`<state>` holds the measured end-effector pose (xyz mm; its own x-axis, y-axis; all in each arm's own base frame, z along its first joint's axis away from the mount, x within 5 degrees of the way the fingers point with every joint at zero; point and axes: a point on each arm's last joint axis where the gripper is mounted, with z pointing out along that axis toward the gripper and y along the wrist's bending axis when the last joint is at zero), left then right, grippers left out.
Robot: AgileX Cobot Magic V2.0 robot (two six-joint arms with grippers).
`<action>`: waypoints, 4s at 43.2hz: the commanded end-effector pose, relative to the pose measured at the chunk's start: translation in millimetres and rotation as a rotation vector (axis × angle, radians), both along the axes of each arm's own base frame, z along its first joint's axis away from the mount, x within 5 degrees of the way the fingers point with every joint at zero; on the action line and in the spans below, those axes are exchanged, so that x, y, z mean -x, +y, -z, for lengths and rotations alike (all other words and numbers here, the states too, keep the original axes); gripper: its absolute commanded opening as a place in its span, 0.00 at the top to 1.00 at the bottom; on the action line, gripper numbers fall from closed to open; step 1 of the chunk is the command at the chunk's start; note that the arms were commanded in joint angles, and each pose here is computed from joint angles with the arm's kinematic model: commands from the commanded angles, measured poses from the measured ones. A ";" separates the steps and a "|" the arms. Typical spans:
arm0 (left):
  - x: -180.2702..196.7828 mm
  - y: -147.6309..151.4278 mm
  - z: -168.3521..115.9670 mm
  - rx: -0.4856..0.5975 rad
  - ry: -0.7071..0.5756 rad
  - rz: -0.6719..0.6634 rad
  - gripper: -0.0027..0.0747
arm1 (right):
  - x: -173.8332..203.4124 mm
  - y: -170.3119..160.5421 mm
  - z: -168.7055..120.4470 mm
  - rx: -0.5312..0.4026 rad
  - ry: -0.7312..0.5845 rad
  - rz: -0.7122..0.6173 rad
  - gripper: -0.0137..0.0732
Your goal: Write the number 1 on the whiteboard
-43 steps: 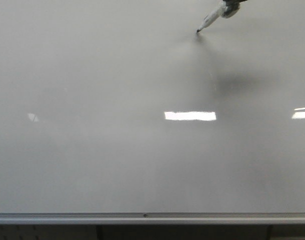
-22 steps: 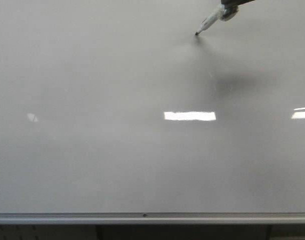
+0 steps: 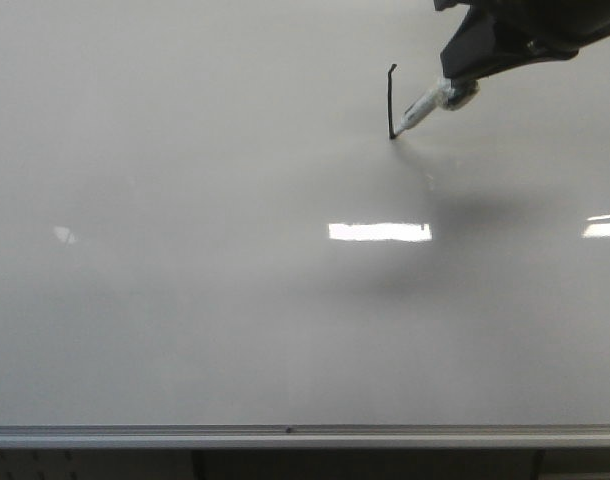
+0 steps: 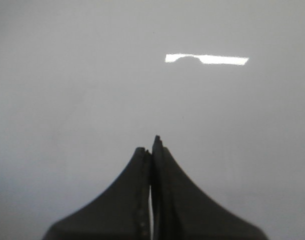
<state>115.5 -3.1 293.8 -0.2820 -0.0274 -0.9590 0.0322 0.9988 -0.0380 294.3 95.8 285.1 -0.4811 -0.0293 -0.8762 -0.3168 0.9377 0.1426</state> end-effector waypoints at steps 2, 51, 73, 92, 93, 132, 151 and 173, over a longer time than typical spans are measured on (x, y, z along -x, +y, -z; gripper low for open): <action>-1.3 1.3 -15.4 0.009 -0.093 -0.017 0.99 | 2.1 -6.4 -7.1 0.010 -0.050 0.042 0.97; -30.2 -80.0 -71.8 -0.080 0.148 0.686 0.14 | 106.5 27.2 -126.5 -0.109 0.099 -0.760 0.97; -21.2 -187.6 -76.4 -0.190 0.282 1.254 0.14 | 121.1 30.7 -125.7 -0.131 0.167 -0.908 0.97; -38.8 -212.1 -80.0 -0.202 0.288 1.276 0.41 | 124.4 30.8 -125.5 -0.130 0.180 -0.939 0.97; -38.8 -212.1 -80.0 -0.203 0.287 1.276 0.44 | 124.4 30.8 -125.5 -0.130 0.180 -0.940 0.97; -79.3 -175.5 -67.1 -0.214 0.323 1.061 0.99 | 129.4 4.8 -147.2 -0.070 -0.008 -0.651 0.60; -127.3 -95.8 -52.5 -0.119 0.404 0.693 0.99 | 160.8 -13.8 -139.1 -0.064 -0.057 -0.516 0.48; -128.8 11.1 2.8 0.052 0.469 0.137 0.99 | 191.7 -46.8 -64.1 -0.059 -0.195 -0.141 0.99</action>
